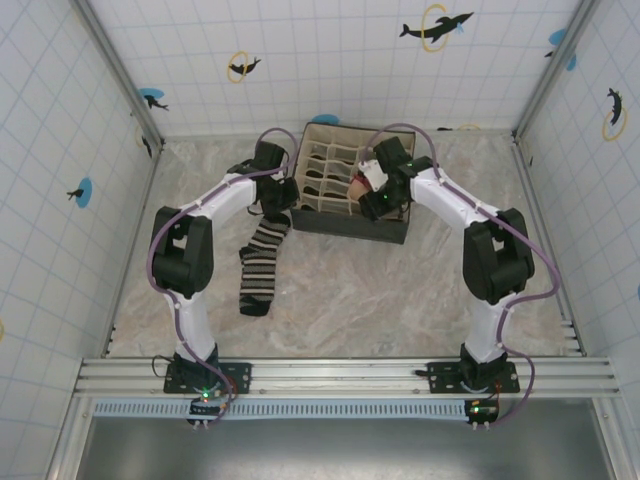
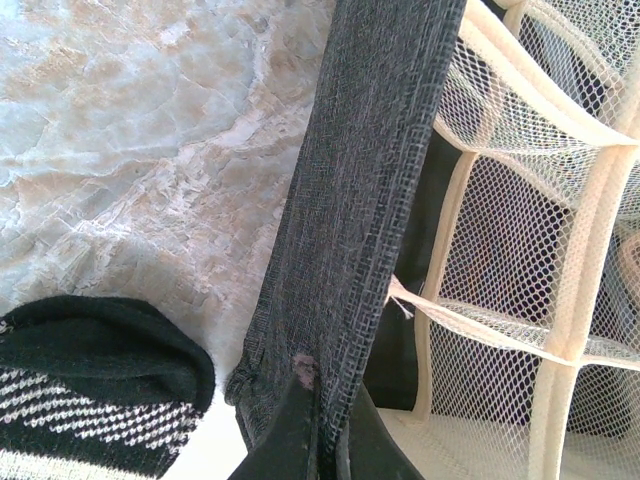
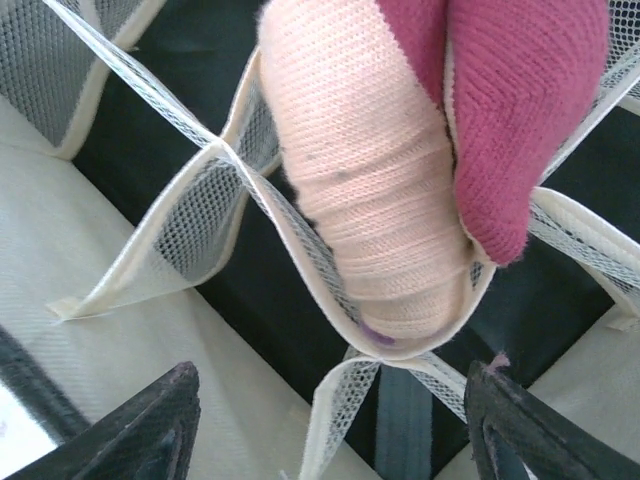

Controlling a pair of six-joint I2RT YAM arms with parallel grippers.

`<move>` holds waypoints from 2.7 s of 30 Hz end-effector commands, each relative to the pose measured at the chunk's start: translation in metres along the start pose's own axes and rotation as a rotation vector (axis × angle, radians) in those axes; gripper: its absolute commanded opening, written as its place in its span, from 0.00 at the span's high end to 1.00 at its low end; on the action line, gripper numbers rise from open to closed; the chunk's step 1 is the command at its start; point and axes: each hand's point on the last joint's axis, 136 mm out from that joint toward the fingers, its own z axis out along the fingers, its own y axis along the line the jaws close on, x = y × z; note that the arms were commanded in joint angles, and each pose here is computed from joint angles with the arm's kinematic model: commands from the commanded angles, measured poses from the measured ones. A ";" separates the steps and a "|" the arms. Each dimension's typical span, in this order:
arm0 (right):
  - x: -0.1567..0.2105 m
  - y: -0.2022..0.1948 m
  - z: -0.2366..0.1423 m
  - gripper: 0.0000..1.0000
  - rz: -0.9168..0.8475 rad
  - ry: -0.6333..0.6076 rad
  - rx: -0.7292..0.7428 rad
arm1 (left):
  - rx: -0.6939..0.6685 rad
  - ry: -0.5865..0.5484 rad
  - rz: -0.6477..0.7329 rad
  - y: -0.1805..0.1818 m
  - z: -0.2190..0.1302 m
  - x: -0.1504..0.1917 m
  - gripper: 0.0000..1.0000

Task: Roll the socks

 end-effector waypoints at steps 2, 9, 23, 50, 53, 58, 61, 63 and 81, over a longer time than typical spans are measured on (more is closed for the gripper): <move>-0.042 -0.001 -0.032 0.17 0.010 -0.159 -0.003 | 0.027 -0.009 -0.028 -0.007 -0.001 -0.012 1.00; -0.081 -0.020 -0.024 0.09 -0.004 -0.193 0.059 | 0.038 0.002 -0.014 -0.010 -0.001 -0.012 1.00; -0.083 -0.033 0.023 0.16 0.003 -0.138 0.059 | 0.042 0.010 0.002 -0.011 -0.002 -0.012 1.00; -0.020 -0.016 0.050 0.94 -0.032 -0.003 0.087 | 0.015 -0.006 -0.057 -0.004 0.000 -0.012 1.00; -0.009 -0.018 0.054 0.96 -0.029 0.016 0.104 | 0.016 -0.011 -0.062 -0.005 -0.001 -0.013 1.00; -0.003 -0.020 0.058 0.92 -0.012 0.017 0.111 | 0.021 -0.017 -0.061 -0.006 -0.003 -0.014 1.00; -0.014 -0.026 0.050 0.91 0.017 -0.030 0.129 | 0.022 -0.019 -0.060 -0.007 -0.003 -0.014 1.00; -0.024 -0.030 0.043 0.82 0.040 -0.050 0.130 | 0.027 -0.018 -0.059 -0.008 -0.004 -0.014 1.00; -0.107 -0.047 -0.059 0.16 0.124 -0.359 0.213 | 0.143 -0.027 -0.062 -0.036 0.005 -0.036 1.00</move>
